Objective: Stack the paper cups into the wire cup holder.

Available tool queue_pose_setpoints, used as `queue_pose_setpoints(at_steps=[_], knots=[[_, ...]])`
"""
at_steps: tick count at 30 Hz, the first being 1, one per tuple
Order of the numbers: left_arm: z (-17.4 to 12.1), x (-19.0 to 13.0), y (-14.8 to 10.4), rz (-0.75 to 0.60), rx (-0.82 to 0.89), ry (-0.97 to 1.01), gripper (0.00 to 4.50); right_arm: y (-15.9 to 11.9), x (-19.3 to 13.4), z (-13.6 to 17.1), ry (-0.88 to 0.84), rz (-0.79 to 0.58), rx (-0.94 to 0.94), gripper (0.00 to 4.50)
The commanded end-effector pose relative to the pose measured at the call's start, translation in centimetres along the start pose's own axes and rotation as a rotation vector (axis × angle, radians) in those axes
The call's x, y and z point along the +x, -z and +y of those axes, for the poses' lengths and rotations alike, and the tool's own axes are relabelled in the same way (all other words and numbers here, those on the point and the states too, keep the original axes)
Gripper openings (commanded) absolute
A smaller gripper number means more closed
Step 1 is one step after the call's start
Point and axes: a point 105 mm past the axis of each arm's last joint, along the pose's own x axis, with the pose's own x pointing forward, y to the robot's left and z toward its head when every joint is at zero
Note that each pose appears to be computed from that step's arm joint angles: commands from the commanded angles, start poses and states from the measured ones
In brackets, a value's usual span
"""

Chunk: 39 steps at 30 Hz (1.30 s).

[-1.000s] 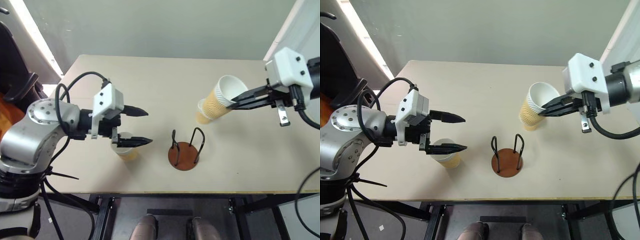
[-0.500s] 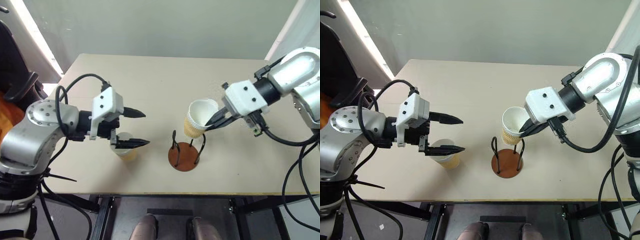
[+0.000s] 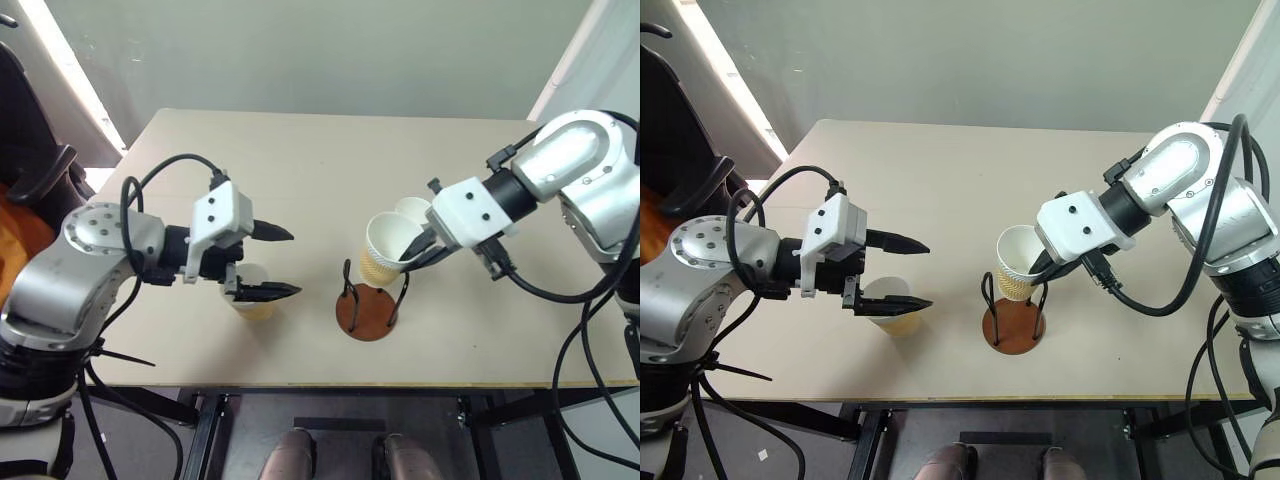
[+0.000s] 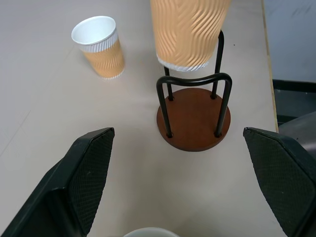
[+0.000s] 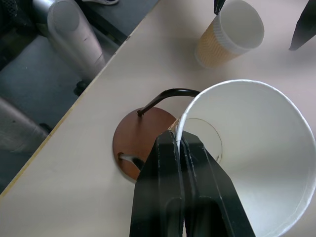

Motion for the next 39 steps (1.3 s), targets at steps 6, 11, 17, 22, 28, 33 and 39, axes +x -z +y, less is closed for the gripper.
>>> queue_pose_setpoints(at_steps=[6, 11, 17, 22, 28, 33, 39], knots=[[2.2, 0.0, -1.0, -0.010, 0.085, -0.118, 4.50, 0.2, -1.0, -1.3, 0.066, 0.015, 0.015, 2.87], [5.9, 1.0, -1.5, -0.043, 0.098, -0.311, 4.50, 6.4, -3.8, -4.3, 0.286, 0.185, 0.192, 4.47], [7.6, 1.9, -1.4, -0.059, 0.109, -0.412, 4.50, 12.7, -3.8, -5.8, 0.410, 0.293, 0.350, 4.47], [7.1, 2.0, -1.3, -0.066, 0.097, -0.402, 4.50, 15.0, -2.3, -6.0, 0.411, 0.345, 0.395, 4.47], [7.1, 1.7, -0.9, -0.052, 0.090, -0.431, 4.50, 16.3, -0.5, -5.7, 0.389, 0.369, 0.415, 3.57], [6.5, 1.2, -0.9, -0.048, 0.082, -0.406, 4.50, 16.5, 0.3, -5.5, 0.365, 0.379, 0.403, 1.66], [6.2, 0.9, -1.8, -0.090, 0.082, -0.374, 4.50, 15.1, -1.0, -6.5, 0.386, 0.344, 0.354, 0.03]])
